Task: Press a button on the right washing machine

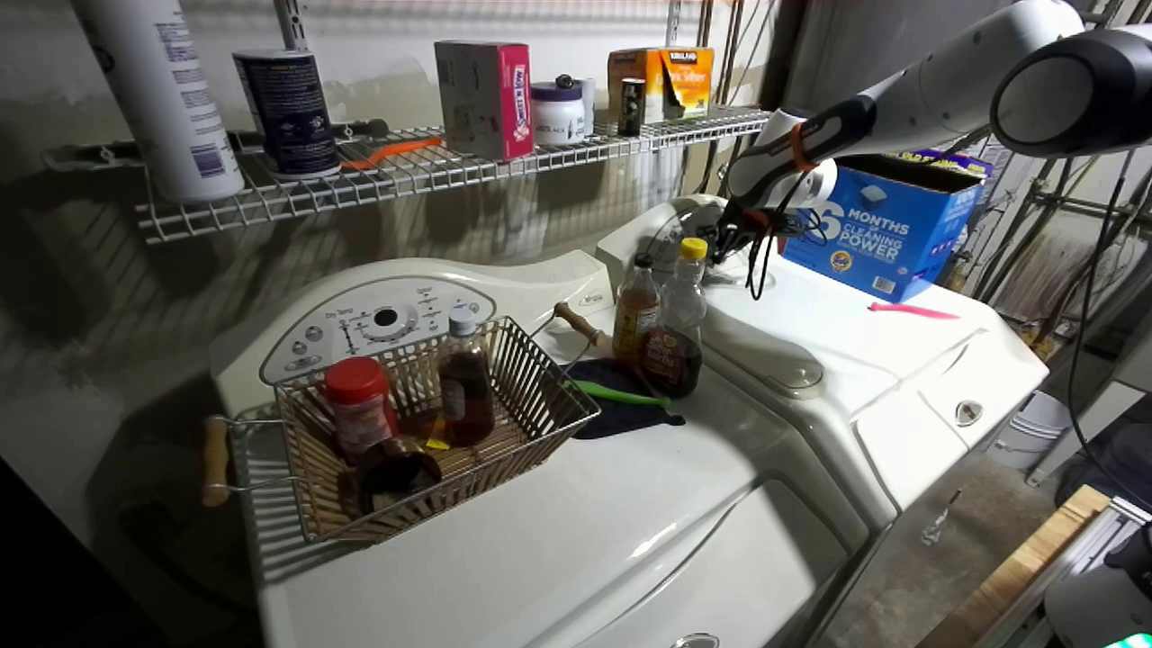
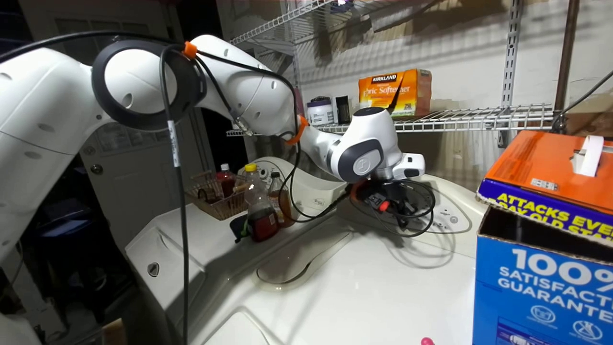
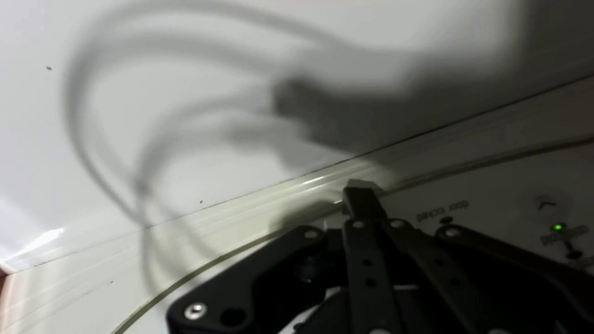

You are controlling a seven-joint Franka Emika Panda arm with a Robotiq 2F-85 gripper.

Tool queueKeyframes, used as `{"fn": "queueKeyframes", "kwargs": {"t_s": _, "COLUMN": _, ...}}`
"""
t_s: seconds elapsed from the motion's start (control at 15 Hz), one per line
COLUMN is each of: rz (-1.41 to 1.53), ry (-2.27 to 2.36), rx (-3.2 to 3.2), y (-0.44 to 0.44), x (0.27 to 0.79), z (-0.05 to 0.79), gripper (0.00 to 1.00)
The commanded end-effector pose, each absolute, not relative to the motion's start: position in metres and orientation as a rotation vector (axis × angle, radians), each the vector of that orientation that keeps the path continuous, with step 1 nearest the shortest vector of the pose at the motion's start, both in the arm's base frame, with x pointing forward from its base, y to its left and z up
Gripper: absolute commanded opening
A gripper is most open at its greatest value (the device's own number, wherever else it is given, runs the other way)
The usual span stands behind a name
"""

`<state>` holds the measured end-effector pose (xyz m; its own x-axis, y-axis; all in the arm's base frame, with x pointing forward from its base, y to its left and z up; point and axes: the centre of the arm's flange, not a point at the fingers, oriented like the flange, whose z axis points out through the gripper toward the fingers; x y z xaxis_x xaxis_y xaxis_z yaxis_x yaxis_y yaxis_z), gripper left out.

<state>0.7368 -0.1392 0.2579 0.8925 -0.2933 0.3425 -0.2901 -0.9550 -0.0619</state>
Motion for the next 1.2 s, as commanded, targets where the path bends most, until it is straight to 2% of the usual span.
{"fn": "queueKeyframes", "kwargs": {"t_s": 0.0, "rz": -0.532, "ry": 0.331, "rx": -3.111, "y": -0.131, "x": 0.702, "z": 0.272, "gripper": 0.32}}
{"fn": "queueKeyframes", "kwargs": {"t_s": 0.6, "rz": -0.356, "ry": 0.052, "rx": -3.146, "y": -0.127, "x": 0.607, "z": 0.331, "gripper": 0.94}}
{"fn": "queueKeyframes", "kwargs": {"t_s": 0.67, "rz": -0.325, "ry": 0.027, "rx": -3.139, "y": -0.126, "x": 0.598, "z": 0.34, "gripper": 0.98}}
{"fn": "queueKeyframes", "kwargs": {"t_s": 1.13, "rz": -0.202, "ry": -0.038, "rx": -3.166, "y": -0.116, "x": 0.553, "z": 0.394, "gripper": 1.0}}
